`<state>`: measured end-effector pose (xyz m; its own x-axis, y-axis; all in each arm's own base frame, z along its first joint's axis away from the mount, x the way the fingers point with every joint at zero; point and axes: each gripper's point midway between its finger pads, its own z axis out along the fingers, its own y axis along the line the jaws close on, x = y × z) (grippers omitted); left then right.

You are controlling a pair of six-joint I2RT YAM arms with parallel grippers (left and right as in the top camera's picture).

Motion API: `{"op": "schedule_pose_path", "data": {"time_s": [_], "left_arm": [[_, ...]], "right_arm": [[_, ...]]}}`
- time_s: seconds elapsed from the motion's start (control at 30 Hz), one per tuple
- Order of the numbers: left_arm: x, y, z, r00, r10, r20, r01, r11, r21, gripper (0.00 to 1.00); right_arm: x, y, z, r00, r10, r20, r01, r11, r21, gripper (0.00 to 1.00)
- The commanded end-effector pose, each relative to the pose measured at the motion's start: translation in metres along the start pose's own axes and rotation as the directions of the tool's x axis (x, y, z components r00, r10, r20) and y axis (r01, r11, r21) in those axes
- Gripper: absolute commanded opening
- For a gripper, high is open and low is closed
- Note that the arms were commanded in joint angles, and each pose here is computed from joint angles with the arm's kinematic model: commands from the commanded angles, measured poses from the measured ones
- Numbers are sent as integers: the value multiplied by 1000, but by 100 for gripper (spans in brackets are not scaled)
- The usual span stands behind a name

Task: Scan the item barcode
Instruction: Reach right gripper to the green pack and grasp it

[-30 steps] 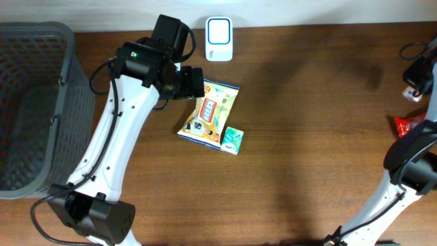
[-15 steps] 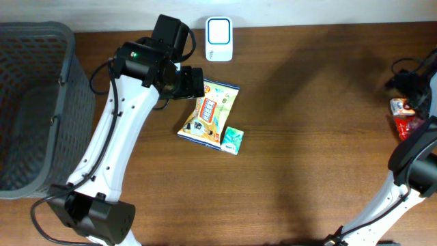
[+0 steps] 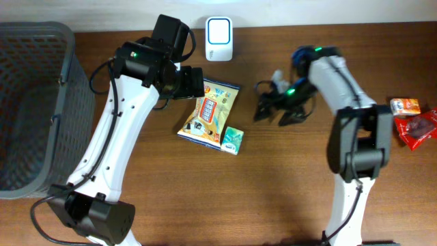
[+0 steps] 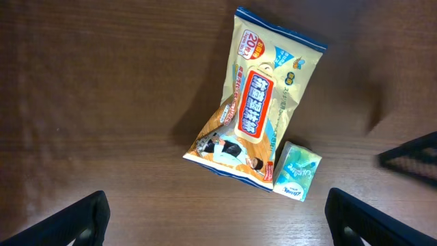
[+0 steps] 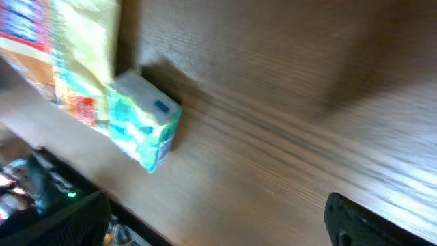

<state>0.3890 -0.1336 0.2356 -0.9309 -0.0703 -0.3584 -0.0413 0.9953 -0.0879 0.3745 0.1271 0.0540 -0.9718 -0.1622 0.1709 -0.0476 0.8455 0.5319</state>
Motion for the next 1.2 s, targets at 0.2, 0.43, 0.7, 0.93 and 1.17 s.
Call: {"op": "schedule_pose_path", "data": {"time_s": [0.2,0.43,0.7,0.93,1.17], "left_arm": [[-1,3,3,1000,14,-1,-14,1000,-14,99],[-1,3,3,1000,14,-1,-14,1000,-14,99],[-1,3,3,1000,14,-2,-14,1000,-14,99],[-1,3,3,1000,14,-1,-14,1000,-14,99],[-1,3,3,1000,14,-1,-14,1000,-14,99]], "right_arm": [[32,18,-16,995,95,7,-94,974,205,99],[87,45,-71,991,10,134,-41,972,232,99],[80,28,-19,981,106,165,-128,983,132,99],[55,11,8,900,328,287,-352,936,33,71],[30,43,17,903,261,342,-254,965,-68,68]]}}
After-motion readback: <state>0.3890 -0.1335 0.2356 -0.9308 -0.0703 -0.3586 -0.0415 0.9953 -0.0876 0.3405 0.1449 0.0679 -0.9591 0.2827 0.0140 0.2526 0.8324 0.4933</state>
